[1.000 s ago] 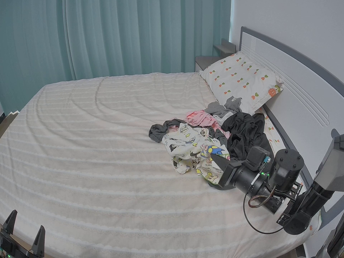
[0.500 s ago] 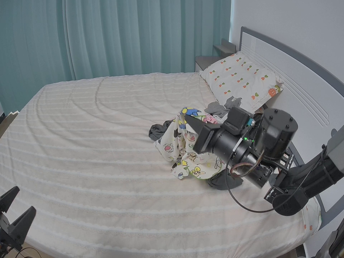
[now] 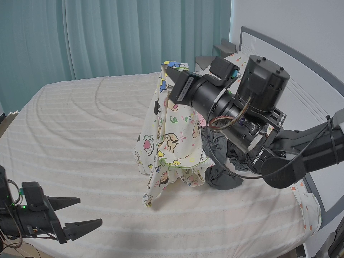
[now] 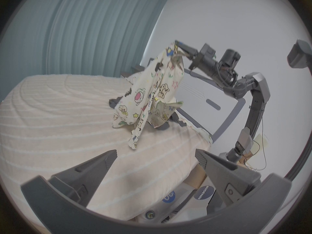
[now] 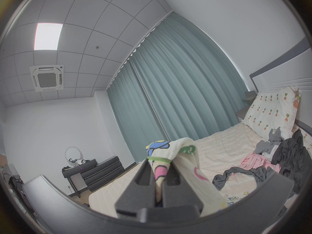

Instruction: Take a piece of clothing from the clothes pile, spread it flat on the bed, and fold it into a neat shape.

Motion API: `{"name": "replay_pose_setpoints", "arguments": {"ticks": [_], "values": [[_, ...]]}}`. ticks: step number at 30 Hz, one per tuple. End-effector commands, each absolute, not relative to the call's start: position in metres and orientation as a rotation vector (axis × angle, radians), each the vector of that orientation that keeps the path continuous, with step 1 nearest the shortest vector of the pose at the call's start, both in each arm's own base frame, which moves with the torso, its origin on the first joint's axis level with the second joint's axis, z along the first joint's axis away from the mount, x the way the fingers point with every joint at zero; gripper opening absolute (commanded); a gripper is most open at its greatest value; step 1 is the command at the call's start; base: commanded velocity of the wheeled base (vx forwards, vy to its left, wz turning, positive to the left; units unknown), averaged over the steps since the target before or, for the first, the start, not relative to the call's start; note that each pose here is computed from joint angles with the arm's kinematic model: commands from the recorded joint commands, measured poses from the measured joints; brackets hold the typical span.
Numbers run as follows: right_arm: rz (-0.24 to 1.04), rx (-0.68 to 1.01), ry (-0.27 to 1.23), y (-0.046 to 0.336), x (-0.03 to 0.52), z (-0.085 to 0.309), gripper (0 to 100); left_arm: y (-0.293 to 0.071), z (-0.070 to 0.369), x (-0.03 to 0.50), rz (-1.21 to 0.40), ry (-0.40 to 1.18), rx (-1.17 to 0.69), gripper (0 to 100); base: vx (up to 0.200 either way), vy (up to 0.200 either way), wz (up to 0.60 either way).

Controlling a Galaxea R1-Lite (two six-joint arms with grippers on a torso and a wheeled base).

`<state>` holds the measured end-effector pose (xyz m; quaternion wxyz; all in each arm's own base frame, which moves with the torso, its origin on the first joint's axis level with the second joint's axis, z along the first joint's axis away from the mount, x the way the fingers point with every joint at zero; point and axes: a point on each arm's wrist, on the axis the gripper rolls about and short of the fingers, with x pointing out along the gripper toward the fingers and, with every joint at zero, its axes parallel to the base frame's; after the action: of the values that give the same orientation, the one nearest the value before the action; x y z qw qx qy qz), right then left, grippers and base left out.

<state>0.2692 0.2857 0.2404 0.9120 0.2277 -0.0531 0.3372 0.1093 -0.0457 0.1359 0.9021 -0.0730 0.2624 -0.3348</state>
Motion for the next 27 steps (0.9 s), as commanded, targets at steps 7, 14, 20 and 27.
{"name": "replay_pose_setpoints", "arguments": {"ticks": [7, 14, 20, 27], "values": [[0.716, 0.494, -0.068, 0.305, 0.260, 0.234, 0, -0.072, 0.084, 0.155, -0.742, 0.787, -0.081, 100, 0.000, 0.000, 0.00], [0.724, 0.529, -0.007, 0.313, 0.254, 0.225, 0, -0.088, 0.057, 0.187, -0.656, 0.769, -0.028, 100, 0.000, 0.000, 0.00], [0.728, 0.544, 0.004, 0.313, 0.252, 0.225, 0, -0.103, 0.036, 0.215, -0.542, 0.702, 0.027, 100, 0.000, 0.000, 0.00], [0.739, 0.551, 0.005, 0.316, 0.249, 0.225, 0, -0.121, 0.003, 0.249, -0.529, 0.617, 0.023, 100, 0.000, 0.000, 0.00]]}}
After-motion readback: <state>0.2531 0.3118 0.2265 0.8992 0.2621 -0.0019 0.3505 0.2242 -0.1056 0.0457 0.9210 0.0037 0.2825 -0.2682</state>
